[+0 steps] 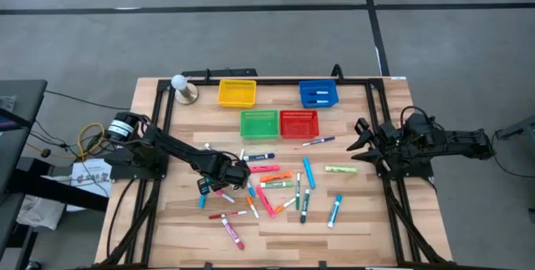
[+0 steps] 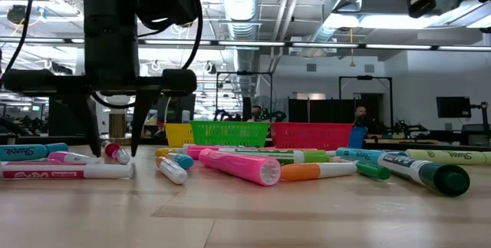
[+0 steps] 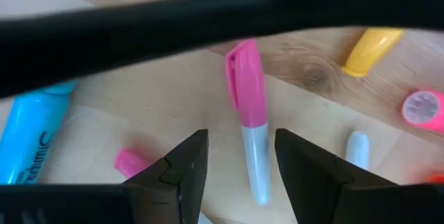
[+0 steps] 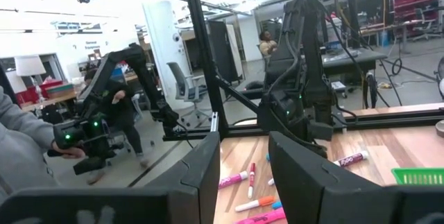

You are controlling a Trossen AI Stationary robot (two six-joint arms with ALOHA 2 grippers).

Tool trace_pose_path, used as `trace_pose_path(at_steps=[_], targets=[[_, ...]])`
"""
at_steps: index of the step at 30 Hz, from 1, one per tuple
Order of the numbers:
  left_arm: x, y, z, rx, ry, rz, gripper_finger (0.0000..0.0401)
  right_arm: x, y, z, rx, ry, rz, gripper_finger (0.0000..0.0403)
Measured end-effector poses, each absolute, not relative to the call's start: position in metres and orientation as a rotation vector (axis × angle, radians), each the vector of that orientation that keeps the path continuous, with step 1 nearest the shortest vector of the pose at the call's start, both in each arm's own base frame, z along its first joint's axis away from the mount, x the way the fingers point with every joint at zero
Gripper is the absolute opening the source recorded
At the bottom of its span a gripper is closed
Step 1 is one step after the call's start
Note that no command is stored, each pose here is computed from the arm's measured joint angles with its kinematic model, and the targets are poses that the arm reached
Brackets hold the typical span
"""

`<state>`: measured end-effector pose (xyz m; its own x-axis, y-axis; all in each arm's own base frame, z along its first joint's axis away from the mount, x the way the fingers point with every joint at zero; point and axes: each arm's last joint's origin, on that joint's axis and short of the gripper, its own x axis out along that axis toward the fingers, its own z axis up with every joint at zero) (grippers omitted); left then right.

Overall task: Pick & Place Markers
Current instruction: Put the pink highlighter into the blue bin

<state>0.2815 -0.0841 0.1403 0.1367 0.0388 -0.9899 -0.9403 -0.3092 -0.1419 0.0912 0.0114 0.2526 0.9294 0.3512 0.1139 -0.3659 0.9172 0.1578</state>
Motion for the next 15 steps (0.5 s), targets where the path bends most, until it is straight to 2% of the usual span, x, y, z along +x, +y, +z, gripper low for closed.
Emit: trace_pose_path(at_steps=[15], targets=[[0.2847, -0.0751, 0.1398, -1.425, 0.861, 1.321, 0.0167, 0.0913, 0.0114, 0.2515, 0.181, -0.072, 0.368, 0.0113]])
